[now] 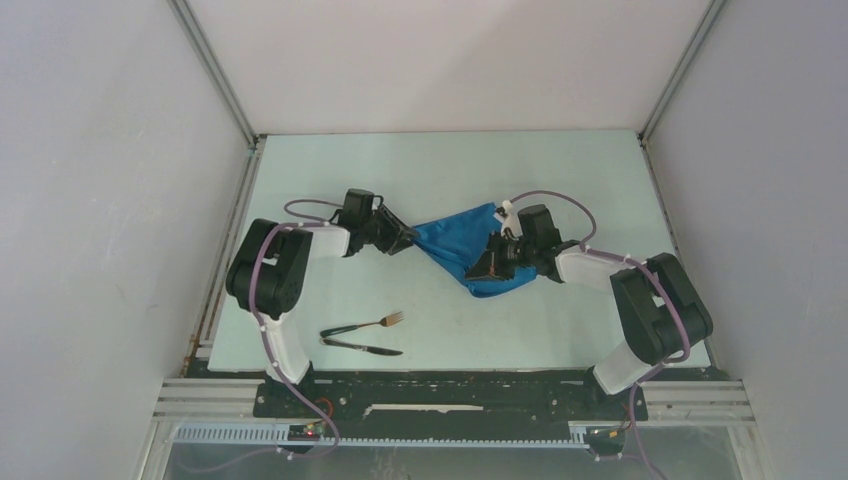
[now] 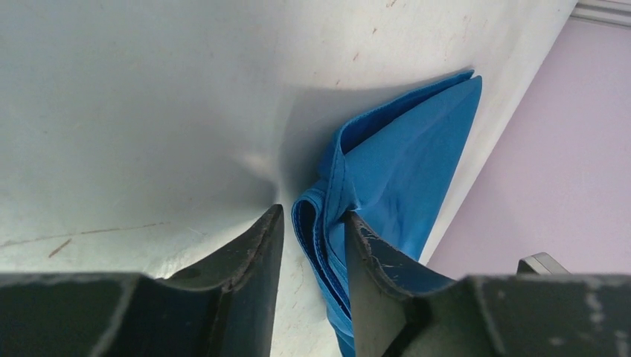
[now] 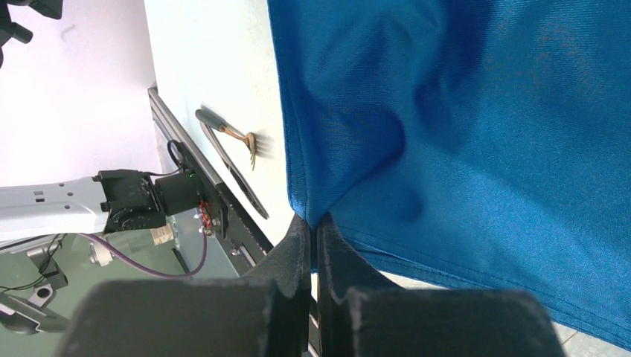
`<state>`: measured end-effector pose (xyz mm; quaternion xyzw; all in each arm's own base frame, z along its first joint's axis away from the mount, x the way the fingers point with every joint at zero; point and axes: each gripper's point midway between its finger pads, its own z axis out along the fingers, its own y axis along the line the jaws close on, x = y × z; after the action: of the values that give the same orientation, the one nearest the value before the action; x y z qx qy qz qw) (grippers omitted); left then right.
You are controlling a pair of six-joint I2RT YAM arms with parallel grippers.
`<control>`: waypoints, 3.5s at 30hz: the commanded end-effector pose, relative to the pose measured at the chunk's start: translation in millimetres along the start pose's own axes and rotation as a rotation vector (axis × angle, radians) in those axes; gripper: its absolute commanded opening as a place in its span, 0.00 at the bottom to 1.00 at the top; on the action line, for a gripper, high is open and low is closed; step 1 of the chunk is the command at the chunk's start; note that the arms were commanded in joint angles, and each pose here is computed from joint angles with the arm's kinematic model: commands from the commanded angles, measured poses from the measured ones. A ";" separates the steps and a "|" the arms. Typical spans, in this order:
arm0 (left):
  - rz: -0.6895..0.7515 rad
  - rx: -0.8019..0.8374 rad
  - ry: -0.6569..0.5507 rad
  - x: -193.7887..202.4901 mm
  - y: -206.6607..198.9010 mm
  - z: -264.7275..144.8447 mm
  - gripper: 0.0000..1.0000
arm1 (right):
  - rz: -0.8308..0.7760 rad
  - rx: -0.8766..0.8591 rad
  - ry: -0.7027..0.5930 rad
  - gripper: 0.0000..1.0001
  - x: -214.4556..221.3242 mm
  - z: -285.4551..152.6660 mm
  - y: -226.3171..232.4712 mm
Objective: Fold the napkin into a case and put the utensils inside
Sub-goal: Pick up the lower triangle-folded napkin from the center of the board, then fold the lower triangle-folded napkin at the center of the board.
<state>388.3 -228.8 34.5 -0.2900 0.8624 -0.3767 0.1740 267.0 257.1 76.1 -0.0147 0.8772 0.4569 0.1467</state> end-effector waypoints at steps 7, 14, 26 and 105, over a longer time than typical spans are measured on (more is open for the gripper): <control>0.098 -0.016 -0.104 -24.2 -31.7 -13.8 0.21 | -0.015 -0.037 -0.008 0.00 5.3 -10.2 5.3; 0.152 -0.149 -0.090 -12.3 -44.9 -12.8 0.10 | 0.070 -0.016 0.021 0.00 15.3 -12.8 -16.2; 0.164 -0.290 -0.135 -16.0 -43.5 -11.3 0.02 | 0.071 0.046 0.048 0.00 26.1 -16.9 -28.2; 0.566 -0.383 -0.081 -16.3 -36.1 -91.0 0.54 | -0.031 -0.063 0.163 0.00 90.0 33.0 46.5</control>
<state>369.7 -200.4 71.3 -0.0824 0.9704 -0.1195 0.1931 182.3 321.1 63.4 -0.0597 0.8764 0.4720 0.0741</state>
